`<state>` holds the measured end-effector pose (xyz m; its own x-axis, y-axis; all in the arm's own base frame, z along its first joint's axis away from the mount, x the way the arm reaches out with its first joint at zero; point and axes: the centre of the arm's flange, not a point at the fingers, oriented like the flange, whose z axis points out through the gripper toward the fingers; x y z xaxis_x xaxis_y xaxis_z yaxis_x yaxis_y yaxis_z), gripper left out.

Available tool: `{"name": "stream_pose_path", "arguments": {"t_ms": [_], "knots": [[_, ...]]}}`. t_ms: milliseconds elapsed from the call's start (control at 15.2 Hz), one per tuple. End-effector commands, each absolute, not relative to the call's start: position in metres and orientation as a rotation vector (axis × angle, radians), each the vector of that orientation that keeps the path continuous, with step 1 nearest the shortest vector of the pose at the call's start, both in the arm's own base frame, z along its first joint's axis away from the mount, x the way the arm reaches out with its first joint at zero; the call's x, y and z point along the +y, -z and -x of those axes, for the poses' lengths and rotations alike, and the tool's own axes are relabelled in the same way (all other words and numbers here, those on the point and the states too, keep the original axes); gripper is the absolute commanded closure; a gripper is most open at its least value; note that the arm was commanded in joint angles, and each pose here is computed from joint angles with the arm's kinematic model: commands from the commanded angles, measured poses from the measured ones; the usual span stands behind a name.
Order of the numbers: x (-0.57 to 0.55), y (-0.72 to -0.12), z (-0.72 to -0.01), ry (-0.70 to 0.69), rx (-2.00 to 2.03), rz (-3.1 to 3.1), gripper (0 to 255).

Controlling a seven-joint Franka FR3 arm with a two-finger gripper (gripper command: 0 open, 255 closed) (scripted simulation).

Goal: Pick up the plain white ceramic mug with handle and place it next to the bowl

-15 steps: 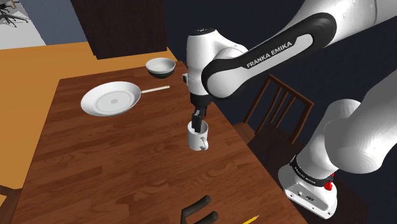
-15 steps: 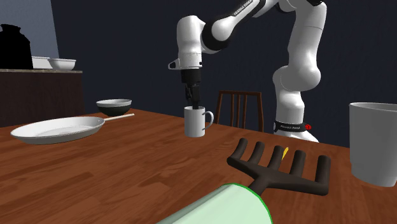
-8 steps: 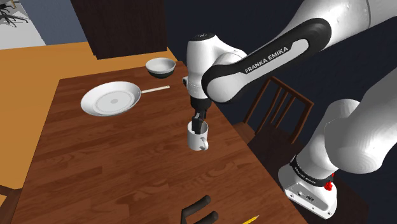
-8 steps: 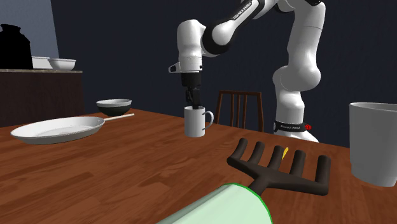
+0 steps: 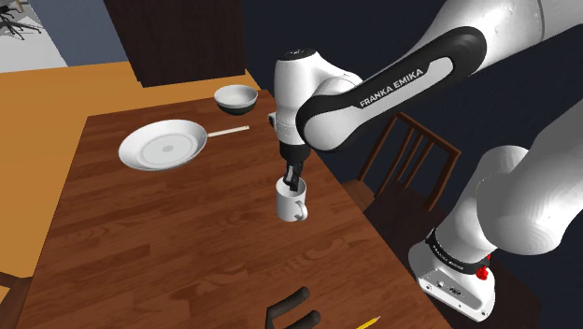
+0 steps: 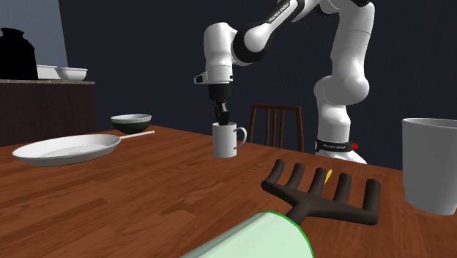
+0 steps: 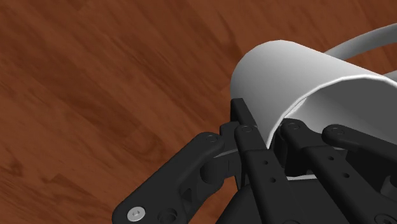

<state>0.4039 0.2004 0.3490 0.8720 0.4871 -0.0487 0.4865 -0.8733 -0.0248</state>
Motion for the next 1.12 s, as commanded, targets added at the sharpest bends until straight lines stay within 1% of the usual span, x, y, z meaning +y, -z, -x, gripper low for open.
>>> {"name": "stream_pose_path", "arguments": {"t_ms": [0, 198, 1056], "knots": [[0.200, -0.349, -0.404, -0.084, -0.787, 3.028, 255], [0.200, -0.349, -0.404, -0.084, -0.787, 3.028, 255], [0.200, -0.418, -0.404, -0.084, -0.787, 3.028, 255]]}}
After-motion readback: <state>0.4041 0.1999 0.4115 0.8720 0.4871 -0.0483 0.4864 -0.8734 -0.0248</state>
